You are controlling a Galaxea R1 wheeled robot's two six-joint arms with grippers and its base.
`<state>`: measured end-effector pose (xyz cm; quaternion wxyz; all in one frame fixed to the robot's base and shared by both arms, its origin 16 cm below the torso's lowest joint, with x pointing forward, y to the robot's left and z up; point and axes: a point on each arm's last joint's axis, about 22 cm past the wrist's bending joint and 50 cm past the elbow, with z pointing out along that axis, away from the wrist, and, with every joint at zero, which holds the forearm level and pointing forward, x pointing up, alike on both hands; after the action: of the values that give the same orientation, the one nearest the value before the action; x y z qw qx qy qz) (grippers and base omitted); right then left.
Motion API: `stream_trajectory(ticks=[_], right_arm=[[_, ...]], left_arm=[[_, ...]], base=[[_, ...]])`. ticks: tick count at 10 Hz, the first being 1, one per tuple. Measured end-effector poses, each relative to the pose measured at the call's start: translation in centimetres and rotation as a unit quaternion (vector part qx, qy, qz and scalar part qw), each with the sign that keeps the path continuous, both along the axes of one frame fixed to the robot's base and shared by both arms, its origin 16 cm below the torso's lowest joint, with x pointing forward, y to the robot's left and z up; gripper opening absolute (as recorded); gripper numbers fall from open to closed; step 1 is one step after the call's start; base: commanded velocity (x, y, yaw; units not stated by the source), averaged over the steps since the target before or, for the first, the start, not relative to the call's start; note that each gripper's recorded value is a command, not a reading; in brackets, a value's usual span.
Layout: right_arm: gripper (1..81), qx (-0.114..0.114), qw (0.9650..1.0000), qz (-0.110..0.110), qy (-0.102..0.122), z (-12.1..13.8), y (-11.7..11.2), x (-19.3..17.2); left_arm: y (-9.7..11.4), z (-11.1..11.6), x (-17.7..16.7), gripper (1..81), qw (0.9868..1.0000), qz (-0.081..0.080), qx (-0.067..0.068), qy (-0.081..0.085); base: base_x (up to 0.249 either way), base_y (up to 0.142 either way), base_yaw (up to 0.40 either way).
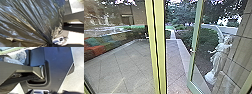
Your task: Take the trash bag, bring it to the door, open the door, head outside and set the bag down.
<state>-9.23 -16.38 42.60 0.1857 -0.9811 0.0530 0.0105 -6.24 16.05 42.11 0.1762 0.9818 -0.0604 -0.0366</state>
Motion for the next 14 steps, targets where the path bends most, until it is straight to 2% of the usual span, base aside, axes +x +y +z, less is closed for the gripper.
stream_trajectory(ticks=[14], right_arm=[[81.1, 0.001, 1.0, 0.001, 0.0, 0.02, 0.34, -0.07]], left_arm=[[-0.07, 0.01, 0.04, 1.0, 1.0, 0.0, 0.0, 0.0]], base=[[0.0, -0.138, 0.0]])
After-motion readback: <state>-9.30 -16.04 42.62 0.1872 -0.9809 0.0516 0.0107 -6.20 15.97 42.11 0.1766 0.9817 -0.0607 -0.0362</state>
